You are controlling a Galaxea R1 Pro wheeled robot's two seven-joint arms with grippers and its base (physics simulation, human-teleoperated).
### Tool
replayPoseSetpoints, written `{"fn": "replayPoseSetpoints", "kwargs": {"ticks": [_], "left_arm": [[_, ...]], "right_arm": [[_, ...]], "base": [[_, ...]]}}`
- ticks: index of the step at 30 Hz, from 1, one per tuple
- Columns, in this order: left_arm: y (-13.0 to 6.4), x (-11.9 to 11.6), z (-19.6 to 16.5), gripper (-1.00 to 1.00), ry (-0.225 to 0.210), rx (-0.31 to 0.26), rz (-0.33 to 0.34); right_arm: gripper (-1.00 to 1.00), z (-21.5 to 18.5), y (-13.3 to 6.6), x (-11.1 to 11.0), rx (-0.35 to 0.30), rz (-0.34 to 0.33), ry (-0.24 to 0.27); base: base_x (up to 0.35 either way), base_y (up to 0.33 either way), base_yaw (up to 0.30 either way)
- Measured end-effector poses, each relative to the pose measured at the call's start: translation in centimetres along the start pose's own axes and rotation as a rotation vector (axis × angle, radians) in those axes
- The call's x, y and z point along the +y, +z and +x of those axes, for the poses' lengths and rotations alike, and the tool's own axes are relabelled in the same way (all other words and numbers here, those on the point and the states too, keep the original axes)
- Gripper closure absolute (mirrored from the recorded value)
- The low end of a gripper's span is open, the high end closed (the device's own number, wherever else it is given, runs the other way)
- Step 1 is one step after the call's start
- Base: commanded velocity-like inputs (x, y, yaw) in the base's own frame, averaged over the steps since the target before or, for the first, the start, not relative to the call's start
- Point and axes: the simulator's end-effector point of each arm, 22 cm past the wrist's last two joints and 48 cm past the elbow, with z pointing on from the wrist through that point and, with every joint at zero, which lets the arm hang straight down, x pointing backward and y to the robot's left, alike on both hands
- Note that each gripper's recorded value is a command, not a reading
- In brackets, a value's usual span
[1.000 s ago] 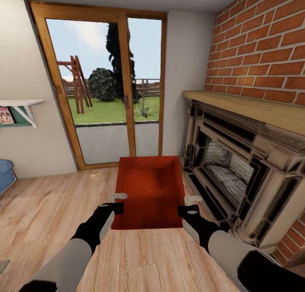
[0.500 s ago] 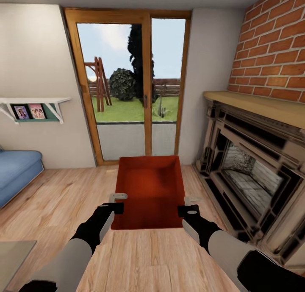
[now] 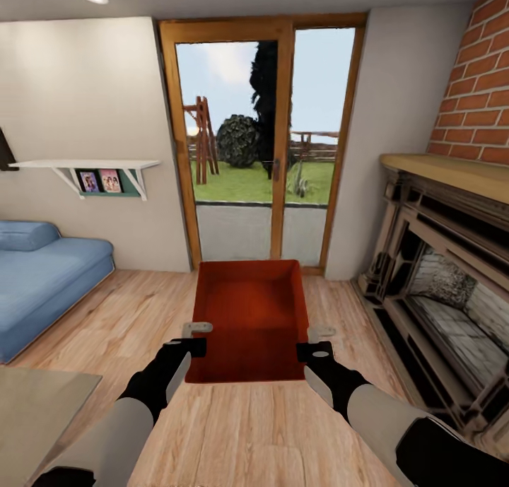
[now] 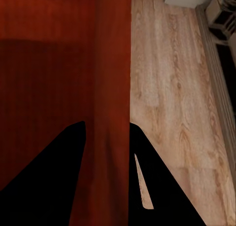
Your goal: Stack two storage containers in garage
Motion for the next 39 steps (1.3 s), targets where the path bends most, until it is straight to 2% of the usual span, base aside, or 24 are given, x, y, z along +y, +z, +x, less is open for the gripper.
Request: {"fn": "replayPoseSetpoints", "kwargs": {"ticks": [39], "left_arm": [[-0.01,-0.02,0.0,1.0,0.0,0.0,-0.001]], "right_arm": [[1.0,0.0,0.0,-0.02,0.0,0.001,0.0]], "base": [[0.0,0.0,0.3]]}}
